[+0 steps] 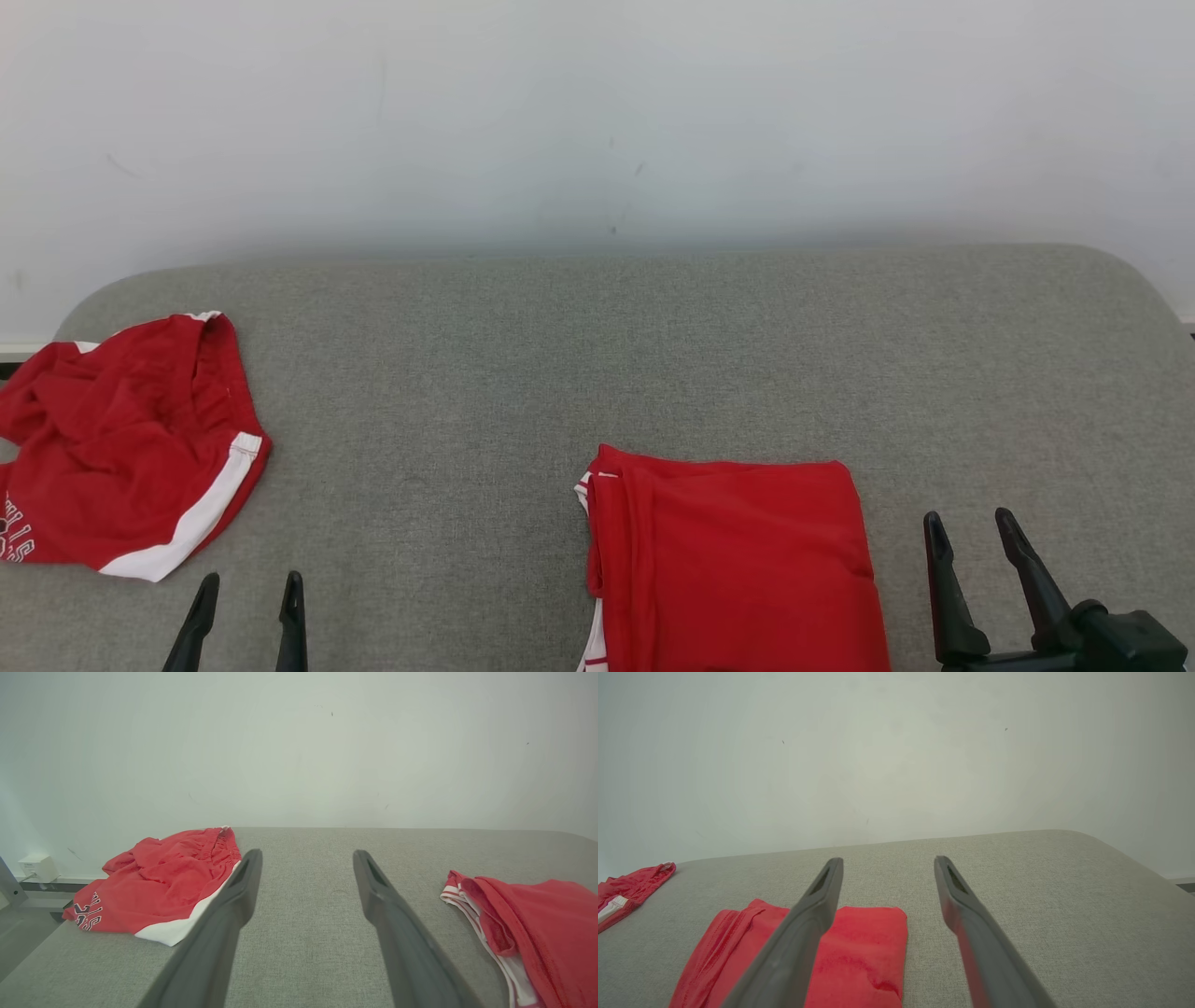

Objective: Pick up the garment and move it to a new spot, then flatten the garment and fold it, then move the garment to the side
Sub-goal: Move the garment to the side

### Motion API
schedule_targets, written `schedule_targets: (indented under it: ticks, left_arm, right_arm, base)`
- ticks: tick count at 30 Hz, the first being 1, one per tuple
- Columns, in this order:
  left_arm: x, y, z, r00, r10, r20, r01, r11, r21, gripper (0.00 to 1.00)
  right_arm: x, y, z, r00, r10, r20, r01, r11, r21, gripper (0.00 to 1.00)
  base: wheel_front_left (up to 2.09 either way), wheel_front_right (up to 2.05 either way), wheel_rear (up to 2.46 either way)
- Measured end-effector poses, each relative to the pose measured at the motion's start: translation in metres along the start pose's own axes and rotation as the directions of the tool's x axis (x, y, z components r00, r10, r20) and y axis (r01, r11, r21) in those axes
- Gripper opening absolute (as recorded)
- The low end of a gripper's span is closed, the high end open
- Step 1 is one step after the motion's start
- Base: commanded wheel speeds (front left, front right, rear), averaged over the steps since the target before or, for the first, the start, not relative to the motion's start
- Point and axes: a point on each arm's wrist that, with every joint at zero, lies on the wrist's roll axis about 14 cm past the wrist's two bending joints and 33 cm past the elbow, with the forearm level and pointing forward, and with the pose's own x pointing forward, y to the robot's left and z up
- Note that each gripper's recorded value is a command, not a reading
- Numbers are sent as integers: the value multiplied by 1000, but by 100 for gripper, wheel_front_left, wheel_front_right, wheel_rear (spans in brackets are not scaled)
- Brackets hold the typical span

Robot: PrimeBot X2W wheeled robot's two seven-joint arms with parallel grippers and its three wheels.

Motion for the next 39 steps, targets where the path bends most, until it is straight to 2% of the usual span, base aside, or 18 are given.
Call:
schedule_targets:
  ticks: [19,24,30,39]
  left_arm:
    - [-3,1,-3,1000,7,-11,-7,1000,-5,100]
    - [-1,0,-8,1000,6,-25,-6,1000,-6,100]
    - [2,-2,-10,999,4,-32,-4,1000,-12,100]
    - [2,1,-15,999,22,-47,-23,1000,-19,100]
  right_arm:
    - [-1,1,-7,1000,-3,-29,3,1000,6,100]
    - [15,3,-8,998,31,-61,-32,999,-12,100]
    - [32,-2,-33,979,45,-199,-50,999,-20,100]
    - [39,-3,-86,921,54,-386,-62,998,-6,100]
  base:
    - [0,0,0]
    - [0,0,0]
    - [0,0,0]
    - [0,0,0]
